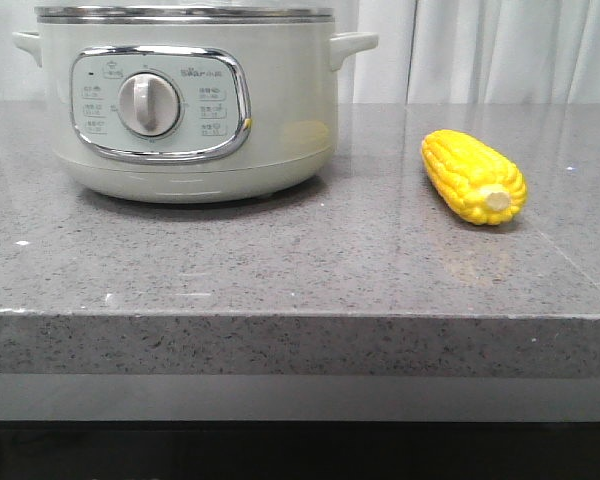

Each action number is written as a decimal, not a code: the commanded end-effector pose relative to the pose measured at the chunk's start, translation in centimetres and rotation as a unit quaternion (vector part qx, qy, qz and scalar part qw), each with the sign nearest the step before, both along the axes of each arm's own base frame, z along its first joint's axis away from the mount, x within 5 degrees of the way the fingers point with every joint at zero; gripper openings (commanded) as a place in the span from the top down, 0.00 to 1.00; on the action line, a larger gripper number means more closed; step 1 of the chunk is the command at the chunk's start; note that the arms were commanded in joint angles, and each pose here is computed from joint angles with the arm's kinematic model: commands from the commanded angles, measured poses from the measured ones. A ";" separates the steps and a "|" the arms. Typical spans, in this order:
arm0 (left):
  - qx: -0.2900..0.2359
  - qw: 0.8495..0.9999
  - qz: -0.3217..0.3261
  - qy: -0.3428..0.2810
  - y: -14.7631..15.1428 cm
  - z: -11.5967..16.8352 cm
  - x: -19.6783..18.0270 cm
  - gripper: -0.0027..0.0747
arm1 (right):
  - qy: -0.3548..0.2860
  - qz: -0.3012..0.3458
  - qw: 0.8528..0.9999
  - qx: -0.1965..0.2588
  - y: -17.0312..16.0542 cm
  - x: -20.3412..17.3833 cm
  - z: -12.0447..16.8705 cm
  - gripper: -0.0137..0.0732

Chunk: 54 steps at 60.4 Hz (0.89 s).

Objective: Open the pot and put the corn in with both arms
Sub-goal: 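Grasp the lid knob with the left gripper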

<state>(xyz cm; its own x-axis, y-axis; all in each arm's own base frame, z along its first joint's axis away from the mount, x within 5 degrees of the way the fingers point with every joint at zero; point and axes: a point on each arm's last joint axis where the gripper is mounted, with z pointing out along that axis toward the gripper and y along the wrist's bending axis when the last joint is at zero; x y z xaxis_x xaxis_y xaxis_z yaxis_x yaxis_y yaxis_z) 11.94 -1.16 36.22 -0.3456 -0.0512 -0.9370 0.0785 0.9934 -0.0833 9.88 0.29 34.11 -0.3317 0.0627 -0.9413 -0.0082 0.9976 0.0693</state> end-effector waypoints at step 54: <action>-0.039 0.976 -0.181 -0.112 -9.9 6.0 10.0 0.29 | -0.033 -0.005 0.999 -0.005 -0.1 0.5 1.3 0.16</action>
<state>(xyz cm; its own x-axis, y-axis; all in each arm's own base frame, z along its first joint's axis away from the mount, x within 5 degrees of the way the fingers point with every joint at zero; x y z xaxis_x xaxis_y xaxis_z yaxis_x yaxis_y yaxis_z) 21.33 -10.00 39.66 -0.2538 0.0252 -0.9669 0.4155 0.9056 -0.0854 10.10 0.29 33.86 -0.3563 0.0622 -0.9323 -0.0071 0.9976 0.0693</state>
